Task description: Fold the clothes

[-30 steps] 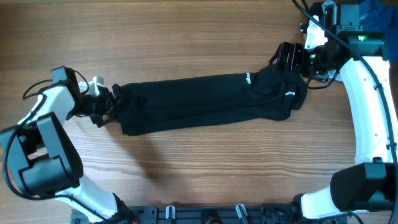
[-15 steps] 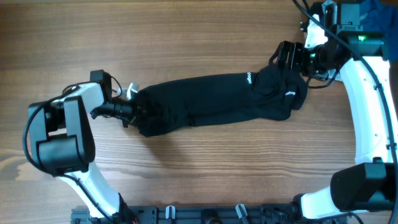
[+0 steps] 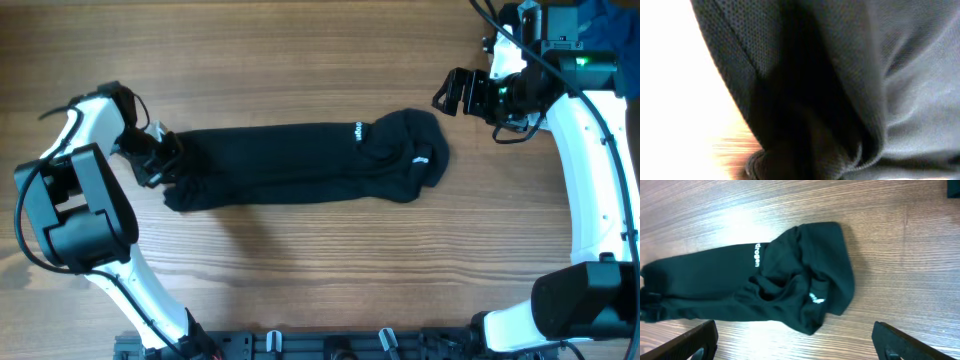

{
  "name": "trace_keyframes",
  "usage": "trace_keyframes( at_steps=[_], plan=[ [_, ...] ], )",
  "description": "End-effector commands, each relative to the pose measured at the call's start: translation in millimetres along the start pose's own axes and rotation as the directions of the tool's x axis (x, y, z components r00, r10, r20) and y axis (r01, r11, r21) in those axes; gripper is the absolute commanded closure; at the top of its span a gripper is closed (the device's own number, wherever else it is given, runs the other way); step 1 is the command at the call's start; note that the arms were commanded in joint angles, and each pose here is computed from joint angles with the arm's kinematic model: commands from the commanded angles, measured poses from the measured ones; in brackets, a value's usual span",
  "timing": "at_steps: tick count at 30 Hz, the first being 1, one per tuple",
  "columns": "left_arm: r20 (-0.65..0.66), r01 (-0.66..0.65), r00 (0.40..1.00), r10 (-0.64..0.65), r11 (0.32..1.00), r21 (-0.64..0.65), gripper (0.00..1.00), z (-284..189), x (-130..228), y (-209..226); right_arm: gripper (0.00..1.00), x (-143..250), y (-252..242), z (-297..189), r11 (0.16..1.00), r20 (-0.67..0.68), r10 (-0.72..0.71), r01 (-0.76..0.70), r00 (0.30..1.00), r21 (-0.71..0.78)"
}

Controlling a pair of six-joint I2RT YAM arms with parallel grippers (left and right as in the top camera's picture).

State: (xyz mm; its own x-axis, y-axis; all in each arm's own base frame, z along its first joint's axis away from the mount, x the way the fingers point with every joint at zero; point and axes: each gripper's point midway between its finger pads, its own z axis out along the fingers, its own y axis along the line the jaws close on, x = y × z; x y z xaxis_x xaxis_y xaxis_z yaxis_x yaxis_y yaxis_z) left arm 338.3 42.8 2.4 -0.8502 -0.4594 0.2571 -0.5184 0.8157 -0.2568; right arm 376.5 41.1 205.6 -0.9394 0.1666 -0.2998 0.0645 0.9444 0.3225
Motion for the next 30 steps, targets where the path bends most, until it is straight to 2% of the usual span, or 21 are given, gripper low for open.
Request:
trace_keyframes(
  at_steps=[1,5,7,11,15,18,22,24,30],
  plan=[
    [0.082,0.067,0.995,-0.052,0.979,-0.193,0.96,-25.8,-21.3,27.3,0.0,5.4,5.5,4.1,1.0,-0.027,-0.021,0.02,0.999,-0.02],
    [0.072,0.053,0.997,-0.03,0.94,-0.338,0.96,-41.1,-12.7,33.0,0.0,8.2,19.8,7.8,0.998,-0.033,-0.059,0.058,0.998,-0.033],
    [0.128,0.1,0.991,-0.048,0.892,-0.44,0.96,-48.4,-14.2,34.3,0.0,10.2,27.9,9.6,0.996,-0.036,-0.081,0.079,0.996,-0.041],
    [0.171,0.083,0.985,0.022,0.811,-0.579,0.96,-63.5,-7.8,14.5,0.0,12.4,35.1,11.3,0.994,-0.04,-0.1,0.098,0.994,-0.048],
    [0.221,0.089,0.972,0.075,0.757,-0.647,0.96,-69.7,4.7,-18.5,0.0,12.4,35.1,11.3,0.994,-0.04,-0.101,0.099,0.994,-0.048],
    [0.193,0.04,0.973,0.124,0.738,-0.673,0.96,-60.2,25.0,-43.1,0.01,12.3,35.1,11.4,0.994,-0.039,-0.101,0.099,0.994,-0.048],
    [0.135,-0.021,0.983,0.128,0.794,-0.607,0.96,-38.3,48.0,-74.6,0.01,11.7,35.2,11.3,0.994,-0.037,-0.102,0.1,0.994,-0.048],
    [0.104,-0.043,0.987,0.125,0.816,-0.577,0.92,-28.5,56.1,-82.6,0.0,11.7,35.2,11.3,0.994,-0.037,-0.104,0.102,0.994,-0.048],
    [0.057,-0.086,0.989,0.137,0.841,-0.535,0.94,-4.1,69.9,-93.6,0.0,9.8,35.7,11.3,0.993,-0.028,-0.106,0.105,0.994,-0.049]
  ],
)
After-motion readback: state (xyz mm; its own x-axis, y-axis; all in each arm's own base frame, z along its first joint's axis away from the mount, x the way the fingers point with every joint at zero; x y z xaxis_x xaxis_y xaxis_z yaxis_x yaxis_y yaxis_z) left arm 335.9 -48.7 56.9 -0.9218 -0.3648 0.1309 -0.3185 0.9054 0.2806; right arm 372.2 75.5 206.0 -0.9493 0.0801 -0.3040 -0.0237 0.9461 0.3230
